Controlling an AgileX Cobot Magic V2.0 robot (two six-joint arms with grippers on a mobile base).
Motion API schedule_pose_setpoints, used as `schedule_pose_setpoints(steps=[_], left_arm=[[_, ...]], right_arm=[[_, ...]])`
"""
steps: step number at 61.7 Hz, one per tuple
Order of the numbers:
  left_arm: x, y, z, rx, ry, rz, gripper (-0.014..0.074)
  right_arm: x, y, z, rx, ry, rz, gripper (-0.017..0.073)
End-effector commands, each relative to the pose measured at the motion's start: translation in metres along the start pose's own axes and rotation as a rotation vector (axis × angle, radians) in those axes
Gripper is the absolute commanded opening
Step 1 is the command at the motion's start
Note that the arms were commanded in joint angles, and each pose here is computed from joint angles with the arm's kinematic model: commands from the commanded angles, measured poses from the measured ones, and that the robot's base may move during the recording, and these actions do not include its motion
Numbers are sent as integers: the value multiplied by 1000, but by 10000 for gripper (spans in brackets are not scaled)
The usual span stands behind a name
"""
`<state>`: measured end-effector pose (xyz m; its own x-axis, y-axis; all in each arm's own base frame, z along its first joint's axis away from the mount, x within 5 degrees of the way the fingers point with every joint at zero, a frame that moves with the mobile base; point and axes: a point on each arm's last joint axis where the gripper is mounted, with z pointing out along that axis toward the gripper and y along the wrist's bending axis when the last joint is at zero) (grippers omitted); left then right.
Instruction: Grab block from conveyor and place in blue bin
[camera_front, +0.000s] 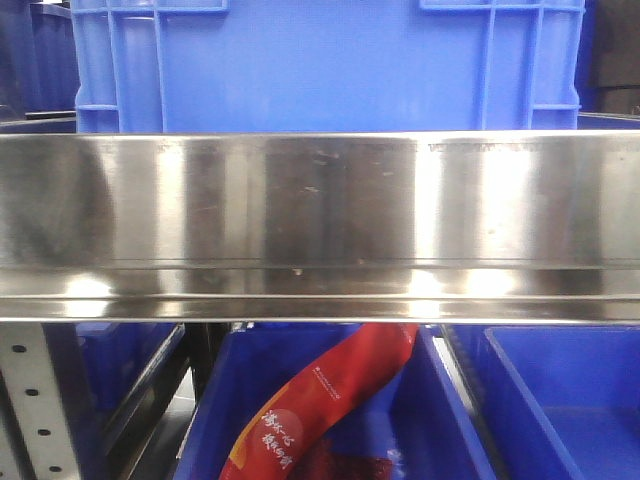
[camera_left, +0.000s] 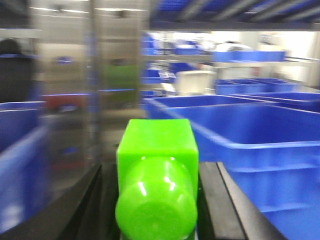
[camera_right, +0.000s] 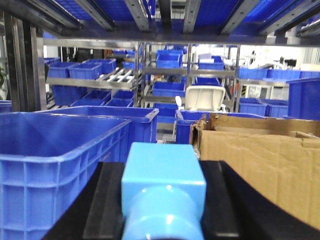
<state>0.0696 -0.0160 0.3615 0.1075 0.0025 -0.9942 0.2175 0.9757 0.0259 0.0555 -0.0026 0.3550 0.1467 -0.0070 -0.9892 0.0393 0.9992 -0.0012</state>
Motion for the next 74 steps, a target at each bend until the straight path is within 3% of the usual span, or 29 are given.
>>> schedule_pose_setpoints(steps=[1, 21, 37, 58, 64, 74], left_arm=[[-11, -5, 14, 71, 14, -19, -111], [-44, -38, 103, 241, 135, -22, -111], [-49, -54, 174, 245, 202, -15, -111], [-35, -68, 233, 246, 263, -13, -99], [-34, -71, 240, 248, 265, -13, 15], [-27, -73, 247, 247, 272, -12, 331]], right_arm=[[-12, 2, 9, -25, 8, 5, -162], [-37, 28, 77, -209, 130, 17, -162], [-50, 70, 144, -343, 220, 12, -162], [-33, 107, 227, -365, 320, 2, -153], [-23, 113, 238, -367, 352, 41, -20], [-7, 119, 249, -366, 400, 43, 370]])
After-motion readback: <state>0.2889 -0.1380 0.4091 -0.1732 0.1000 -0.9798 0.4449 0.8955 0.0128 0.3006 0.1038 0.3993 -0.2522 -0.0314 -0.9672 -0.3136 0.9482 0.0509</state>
